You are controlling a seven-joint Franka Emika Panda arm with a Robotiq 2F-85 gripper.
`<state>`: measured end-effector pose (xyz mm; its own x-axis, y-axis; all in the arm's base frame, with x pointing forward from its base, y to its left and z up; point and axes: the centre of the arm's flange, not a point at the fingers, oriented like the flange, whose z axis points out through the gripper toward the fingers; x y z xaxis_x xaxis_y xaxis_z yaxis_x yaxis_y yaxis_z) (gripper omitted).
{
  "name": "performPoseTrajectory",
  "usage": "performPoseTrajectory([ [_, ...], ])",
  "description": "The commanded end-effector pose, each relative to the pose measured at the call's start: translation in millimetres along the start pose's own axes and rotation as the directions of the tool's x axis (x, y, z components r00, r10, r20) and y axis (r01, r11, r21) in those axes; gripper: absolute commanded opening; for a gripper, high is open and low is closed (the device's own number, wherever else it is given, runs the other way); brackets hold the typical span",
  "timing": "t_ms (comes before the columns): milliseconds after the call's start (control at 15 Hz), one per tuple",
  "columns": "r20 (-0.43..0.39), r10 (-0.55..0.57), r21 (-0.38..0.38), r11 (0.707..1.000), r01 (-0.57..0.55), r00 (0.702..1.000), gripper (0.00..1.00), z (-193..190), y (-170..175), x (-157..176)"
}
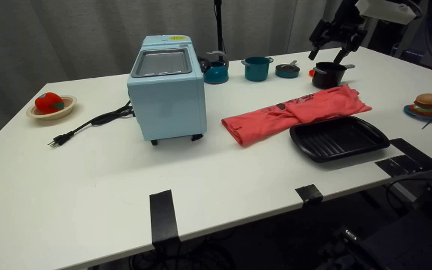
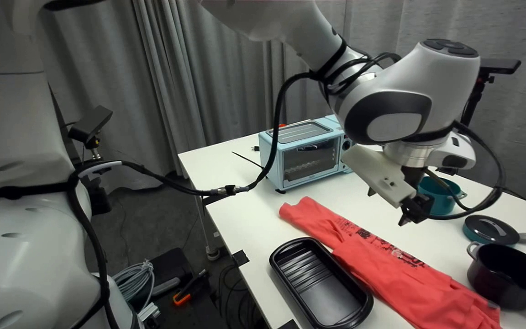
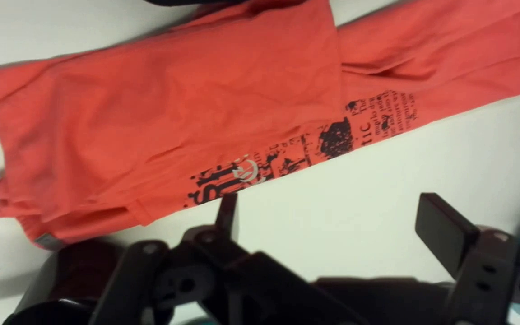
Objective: Unfold the shirt
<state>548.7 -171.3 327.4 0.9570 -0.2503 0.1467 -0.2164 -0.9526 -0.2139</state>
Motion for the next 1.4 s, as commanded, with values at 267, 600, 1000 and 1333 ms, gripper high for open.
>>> performPoseTrajectory([
  [267, 0.054, 0.154, -0.040, 0.988, -0.152, 0.987, 1.00, 14.6, 89.7, 55.9],
  [600, 0.089, 0.240, -0.090, 0.968, -0.233, 0.967, 1.00, 36.7, 141.1, 57.5],
  [1000, 0.114, 0.327, -0.160, 0.938, -0.307, 0.938, 1.00, 63.4, 184.4, 54.2],
  [1333, 0.131, 0.365, -0.166, 0.925, -0.343, 0.922, 0.78, 85.5, 193.4, 52.5],
])
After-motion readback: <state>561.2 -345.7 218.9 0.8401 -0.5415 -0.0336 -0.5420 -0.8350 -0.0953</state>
